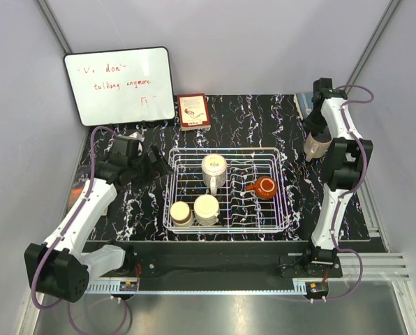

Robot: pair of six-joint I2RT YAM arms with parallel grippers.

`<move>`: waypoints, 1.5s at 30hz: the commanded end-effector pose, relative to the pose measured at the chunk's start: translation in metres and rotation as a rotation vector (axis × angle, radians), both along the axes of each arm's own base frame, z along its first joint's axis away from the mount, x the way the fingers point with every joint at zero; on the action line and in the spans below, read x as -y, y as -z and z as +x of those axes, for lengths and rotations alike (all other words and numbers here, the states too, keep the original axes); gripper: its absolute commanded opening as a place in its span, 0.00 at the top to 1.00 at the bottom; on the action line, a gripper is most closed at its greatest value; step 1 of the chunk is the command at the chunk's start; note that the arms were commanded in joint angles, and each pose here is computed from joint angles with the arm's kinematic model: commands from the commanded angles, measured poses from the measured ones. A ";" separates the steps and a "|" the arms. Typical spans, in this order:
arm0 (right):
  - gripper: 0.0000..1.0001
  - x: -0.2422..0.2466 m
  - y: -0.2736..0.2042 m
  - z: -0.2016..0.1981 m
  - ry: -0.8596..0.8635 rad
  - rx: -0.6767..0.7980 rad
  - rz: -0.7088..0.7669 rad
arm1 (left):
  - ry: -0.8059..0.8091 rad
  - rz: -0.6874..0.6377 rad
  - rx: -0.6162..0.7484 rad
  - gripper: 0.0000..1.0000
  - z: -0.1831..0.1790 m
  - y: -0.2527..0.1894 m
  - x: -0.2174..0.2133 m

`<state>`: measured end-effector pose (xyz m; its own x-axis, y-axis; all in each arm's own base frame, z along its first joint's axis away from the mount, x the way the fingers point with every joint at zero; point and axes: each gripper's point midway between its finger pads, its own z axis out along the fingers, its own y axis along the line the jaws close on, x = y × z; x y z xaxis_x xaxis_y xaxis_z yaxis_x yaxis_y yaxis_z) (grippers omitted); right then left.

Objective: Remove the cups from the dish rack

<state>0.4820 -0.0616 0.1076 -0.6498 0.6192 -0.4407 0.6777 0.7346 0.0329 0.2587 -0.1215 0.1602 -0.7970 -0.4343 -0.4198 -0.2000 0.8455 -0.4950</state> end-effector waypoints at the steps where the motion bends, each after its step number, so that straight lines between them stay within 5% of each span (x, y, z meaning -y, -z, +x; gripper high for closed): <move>1: 1.00 0.005 -0.010 0.024 -0.001 0.078 0.007 | 0.023 0.013 0.029 0.02 0.010 -0.002 0.003; 10: 1.00 0.005 0.013 0.032 0.005 0.053 0.055 | 0.023 0.028 0.023 0.02 0.021 -0.001 0.006; 16: 0.56 -0.002 0.003 0.031 -0.006 0.072 0.089 | 0.033 0.036 0.039 0.01 0.026 -0.006 0.009; 24: 0.40 -0.010 -0.044 0.036 -0.014 0.180 0.117 | 0.064 0.089 0.113 0.01 0.030 -0.021 0.010; 29: 0.35 -0.017 -0.117 0.029 -0.001 0.354 0.123 | 0.030 0.124 0.164 0.01 0.032 -0.032 0.002; 33: 0.01 -0.041 -0.190 0.006 -0.092 0.503 0.084 | 0.028 0.145 0.202 0.01 0.034 -0.044 0.006; 40: 0.00 -0.135 -0.225 -0.049 -0.341 0.555 -0.064 | 0.089 0.192 0.165 0.01 0.045 -0.039 0.043; 45: 0.00 -0.119 -0.217 -0.100 -0.265 0.631 -0.080 | 0.140 0.175 0.208 0.01 0.049 -0.041 0.074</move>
